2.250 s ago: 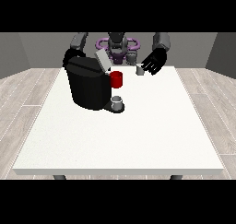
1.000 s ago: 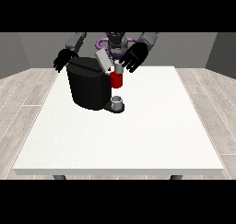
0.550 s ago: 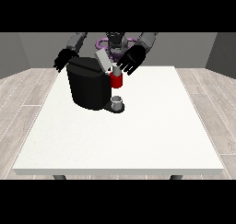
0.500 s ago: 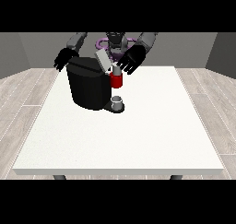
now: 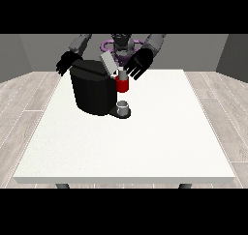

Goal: Insert the coffee pod into the coffee machine and close the lid

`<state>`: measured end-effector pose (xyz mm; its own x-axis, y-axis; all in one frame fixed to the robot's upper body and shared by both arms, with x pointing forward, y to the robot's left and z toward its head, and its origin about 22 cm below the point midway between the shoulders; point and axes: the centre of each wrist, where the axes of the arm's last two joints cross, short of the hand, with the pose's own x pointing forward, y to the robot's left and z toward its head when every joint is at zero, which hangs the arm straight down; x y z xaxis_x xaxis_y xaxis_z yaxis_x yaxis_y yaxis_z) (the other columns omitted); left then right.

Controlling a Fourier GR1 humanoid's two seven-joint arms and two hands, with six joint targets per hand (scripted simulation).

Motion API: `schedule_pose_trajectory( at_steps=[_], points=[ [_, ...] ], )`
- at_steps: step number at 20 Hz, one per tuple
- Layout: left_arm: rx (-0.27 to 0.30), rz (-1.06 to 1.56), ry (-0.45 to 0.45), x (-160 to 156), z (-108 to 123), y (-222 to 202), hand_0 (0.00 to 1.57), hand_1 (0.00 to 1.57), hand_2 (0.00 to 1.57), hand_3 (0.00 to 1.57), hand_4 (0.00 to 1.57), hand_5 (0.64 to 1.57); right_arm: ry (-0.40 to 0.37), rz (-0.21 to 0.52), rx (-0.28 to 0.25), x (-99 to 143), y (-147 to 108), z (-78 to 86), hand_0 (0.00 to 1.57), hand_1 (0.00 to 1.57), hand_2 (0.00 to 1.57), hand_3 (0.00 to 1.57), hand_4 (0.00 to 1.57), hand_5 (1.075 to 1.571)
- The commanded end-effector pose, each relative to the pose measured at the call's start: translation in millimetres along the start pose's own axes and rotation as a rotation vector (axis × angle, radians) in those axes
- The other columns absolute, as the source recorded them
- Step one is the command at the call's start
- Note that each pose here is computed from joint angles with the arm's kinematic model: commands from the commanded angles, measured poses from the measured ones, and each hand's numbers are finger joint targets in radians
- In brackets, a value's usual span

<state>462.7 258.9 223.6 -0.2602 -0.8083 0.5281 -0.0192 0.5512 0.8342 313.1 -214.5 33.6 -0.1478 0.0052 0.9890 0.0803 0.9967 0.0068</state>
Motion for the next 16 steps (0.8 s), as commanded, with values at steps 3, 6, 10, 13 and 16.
schedule_pose_trajectory(
  at_steps=[3, 6, 10, 13, 16],
  points=[
    [0.053, -0.022, -0.017, 9.3, -3.1, 19.9, 1.21, 1.21, 1.26, 1.19, 0.49, 1.571, -0.063, -0.009, 0.014, 7.4, -4.7, -9.4, 0.00, 0.00, 0.00, 0.00, 0.44, 1.571],
    [-0.010, -0.006, 0.024, 7.0, -4.0, -14.8, 1.25, 1.25, 1.28, 1.18, 0.48, 1.571, -0.004, -0.008, 0.005, -4.6, 10.1, 5.9, 0.00, 0.00, 0.00, 0.00, 0.45, 1.571],
    [-0.011, 0.010, 0.017, -6.0, 1.4, -11.2, 1.22, 1.22, 1.25, 1.15, 0.47, 1.571, -0.004, 0.010, -0.012, 4.7, -5.1, -4.2, 0.00, 0.00, 0.00, 0.00, 0.42, 1.571],
    [-0.019, -0.012, -0.033, 24.3, -8.7, -8.5, 1.20, 1.20, 1.23, 1.09, 0.46, 1.571, -0.021, 0.009, -0.023, -3.3, -3.8, -10.0, 0.00, 0.00, 0.00, 0.00, 0.40, 1.571],
    [-0.030, -0.034, 0.024, -24.5, 10.8, -12.1, 1.15, 1.15, 1.18, 1.02, 0.45, 1.571, 0.000, -0.018, -0.008, 3.1, -5.9, 3.4, 0.00, 0.00, 0.00, 0.00, 0.40, 1.571]
  ],
)
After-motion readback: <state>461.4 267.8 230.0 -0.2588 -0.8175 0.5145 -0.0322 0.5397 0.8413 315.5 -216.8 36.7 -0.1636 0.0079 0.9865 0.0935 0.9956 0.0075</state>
